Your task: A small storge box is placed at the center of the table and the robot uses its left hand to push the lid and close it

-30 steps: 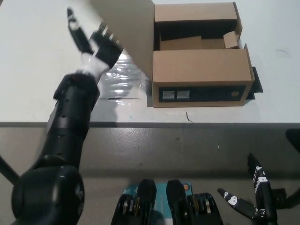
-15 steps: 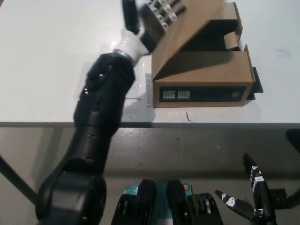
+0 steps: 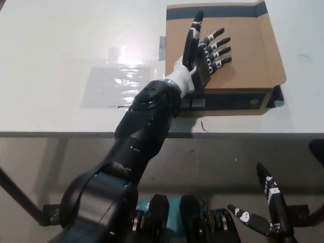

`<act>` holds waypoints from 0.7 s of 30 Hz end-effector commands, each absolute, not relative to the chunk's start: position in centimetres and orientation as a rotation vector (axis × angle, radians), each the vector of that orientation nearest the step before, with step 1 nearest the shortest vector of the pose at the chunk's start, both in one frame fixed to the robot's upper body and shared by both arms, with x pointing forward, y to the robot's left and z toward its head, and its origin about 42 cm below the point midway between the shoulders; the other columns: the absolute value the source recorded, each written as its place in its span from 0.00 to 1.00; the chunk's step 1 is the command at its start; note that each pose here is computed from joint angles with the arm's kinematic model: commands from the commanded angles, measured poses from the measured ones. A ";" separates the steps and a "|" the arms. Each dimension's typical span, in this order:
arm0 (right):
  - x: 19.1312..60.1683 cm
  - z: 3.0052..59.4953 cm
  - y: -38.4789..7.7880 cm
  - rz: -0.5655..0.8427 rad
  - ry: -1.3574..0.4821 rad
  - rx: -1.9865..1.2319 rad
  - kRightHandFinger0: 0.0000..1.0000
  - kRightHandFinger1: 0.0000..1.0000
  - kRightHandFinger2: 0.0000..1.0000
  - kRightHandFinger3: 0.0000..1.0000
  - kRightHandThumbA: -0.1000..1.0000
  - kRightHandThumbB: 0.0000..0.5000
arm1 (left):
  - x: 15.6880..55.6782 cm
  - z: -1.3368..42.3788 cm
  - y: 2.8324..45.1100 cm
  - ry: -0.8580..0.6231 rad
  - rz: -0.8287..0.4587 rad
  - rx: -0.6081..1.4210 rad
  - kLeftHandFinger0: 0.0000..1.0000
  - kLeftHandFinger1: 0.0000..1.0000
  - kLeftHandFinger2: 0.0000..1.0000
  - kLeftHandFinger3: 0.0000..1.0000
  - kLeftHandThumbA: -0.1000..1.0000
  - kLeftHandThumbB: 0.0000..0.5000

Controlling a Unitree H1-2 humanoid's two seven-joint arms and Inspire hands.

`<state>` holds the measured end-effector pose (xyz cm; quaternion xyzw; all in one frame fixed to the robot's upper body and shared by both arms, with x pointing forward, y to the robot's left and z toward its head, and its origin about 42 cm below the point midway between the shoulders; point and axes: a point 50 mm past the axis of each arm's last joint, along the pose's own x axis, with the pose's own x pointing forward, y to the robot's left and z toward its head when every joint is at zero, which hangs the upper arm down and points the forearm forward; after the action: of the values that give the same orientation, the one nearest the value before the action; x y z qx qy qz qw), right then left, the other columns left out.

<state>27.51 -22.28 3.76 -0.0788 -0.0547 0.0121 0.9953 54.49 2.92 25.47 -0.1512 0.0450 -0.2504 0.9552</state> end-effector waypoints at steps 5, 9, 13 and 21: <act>27.7 5.2 -22.9 0.045 -0.200 -0.176 1.00 1.00 1.00 1.00 1.00 0.70 | 55.4 28.3 4.6 0.015 -0.557 -0.321 1.00 1.00 1.00 1.00 1.00 0.83; 27.5 5.1 -22.6 0.039 -0.196 -0.175 1.00 1.00 1.00 1.00 1.00 0.72 | 55.2 33.9 6.0 -0.127 -0.613 -0.411 1.00 1.00 1.00 1.00 1.00 0.80; 27.6 5.1 -22.7 0.048 -0.194 -0.171 1.00 1.00 1.00 1.00 1.00 0.72 | 51.9 42.3 8.3 -0.380 -0.705 -0.470 1.00 1.00 1.00 1.00 1.00 0.85; 27.4 4.9 -23.2 0.047 -0.188 -0.191 1.00 1.00 1.00 1.00 1.00 0.69 | 39.2 50.2 15.5 -0.856 -0.770 -0.374 1.00 1.00 1.00 1.00 1.00 0.83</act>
<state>27.20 -22.67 3.48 -0.0834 -0.0487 0.0130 0.9952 52.77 8.82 33.14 -0.1992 -0.1200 -0.2677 0.9350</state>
